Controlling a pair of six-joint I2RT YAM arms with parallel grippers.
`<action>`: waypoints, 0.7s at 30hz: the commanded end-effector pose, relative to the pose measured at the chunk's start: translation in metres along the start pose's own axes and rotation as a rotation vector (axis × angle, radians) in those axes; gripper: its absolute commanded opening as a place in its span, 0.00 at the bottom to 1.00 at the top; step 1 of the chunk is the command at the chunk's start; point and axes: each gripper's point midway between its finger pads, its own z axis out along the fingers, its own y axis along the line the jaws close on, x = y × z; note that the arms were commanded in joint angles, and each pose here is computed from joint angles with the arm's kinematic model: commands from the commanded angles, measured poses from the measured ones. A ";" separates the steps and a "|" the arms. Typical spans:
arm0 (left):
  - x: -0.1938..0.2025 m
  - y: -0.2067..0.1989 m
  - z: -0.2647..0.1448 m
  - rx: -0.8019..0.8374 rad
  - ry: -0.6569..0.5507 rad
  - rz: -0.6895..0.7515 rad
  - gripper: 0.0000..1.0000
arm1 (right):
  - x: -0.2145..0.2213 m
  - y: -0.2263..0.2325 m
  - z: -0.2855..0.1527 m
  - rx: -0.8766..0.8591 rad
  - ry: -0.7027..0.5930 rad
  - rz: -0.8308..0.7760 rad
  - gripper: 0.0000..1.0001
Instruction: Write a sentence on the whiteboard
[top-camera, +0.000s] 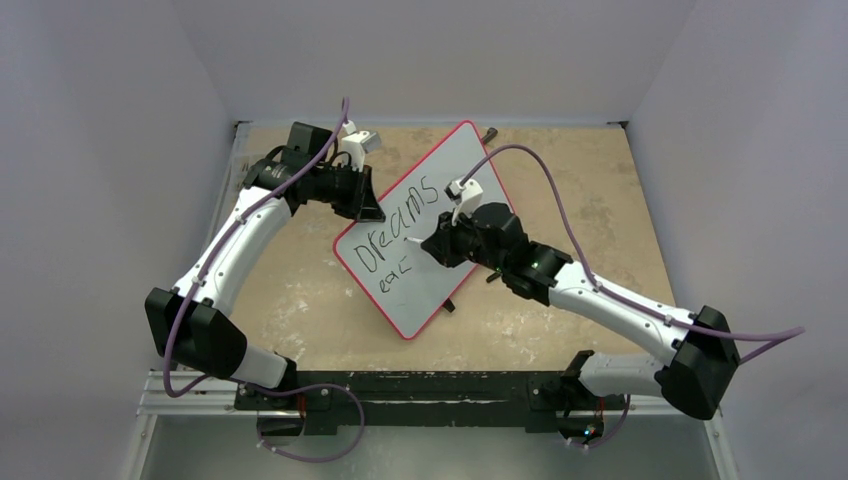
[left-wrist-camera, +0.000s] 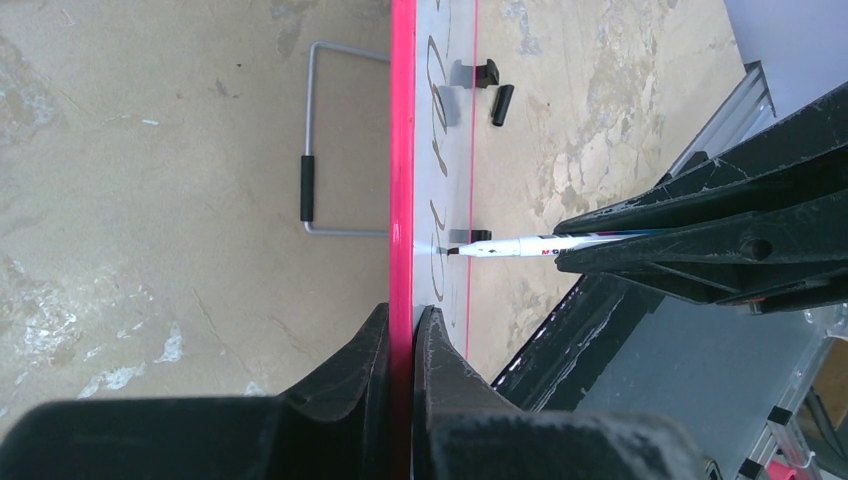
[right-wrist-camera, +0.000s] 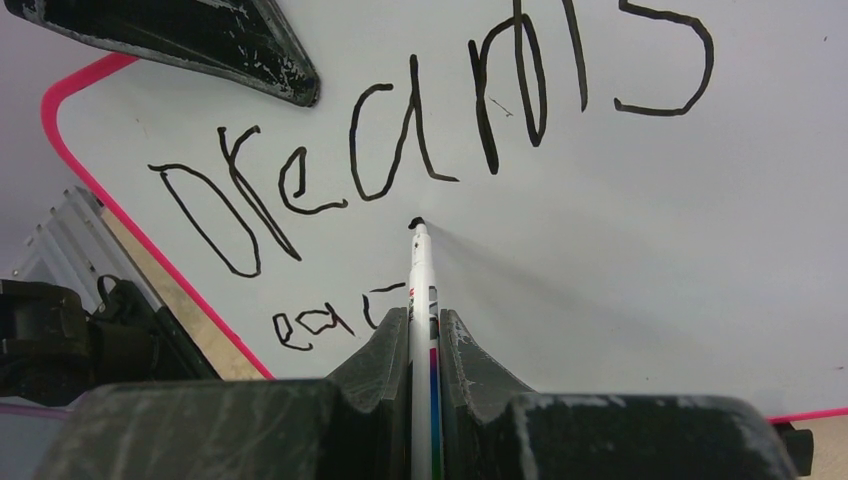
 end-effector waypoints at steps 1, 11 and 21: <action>0.007 0.033 0.002 -0.158 0.026 0.082 0.00 | 0.014 -0.007 0.001 0.010 0.019 0.012 0.00; 0.005 0.032 0.001 -0.159 0.019 0.085 0.00 | 0.048 -0.019 -0.006 0.031 0.085 0.021 0.00; 0.006 0.031 0.000 -0.158 0.020 0.085 0.00 | 0.054 -0.021 -0.014 0.034 0.090 0.036 0.00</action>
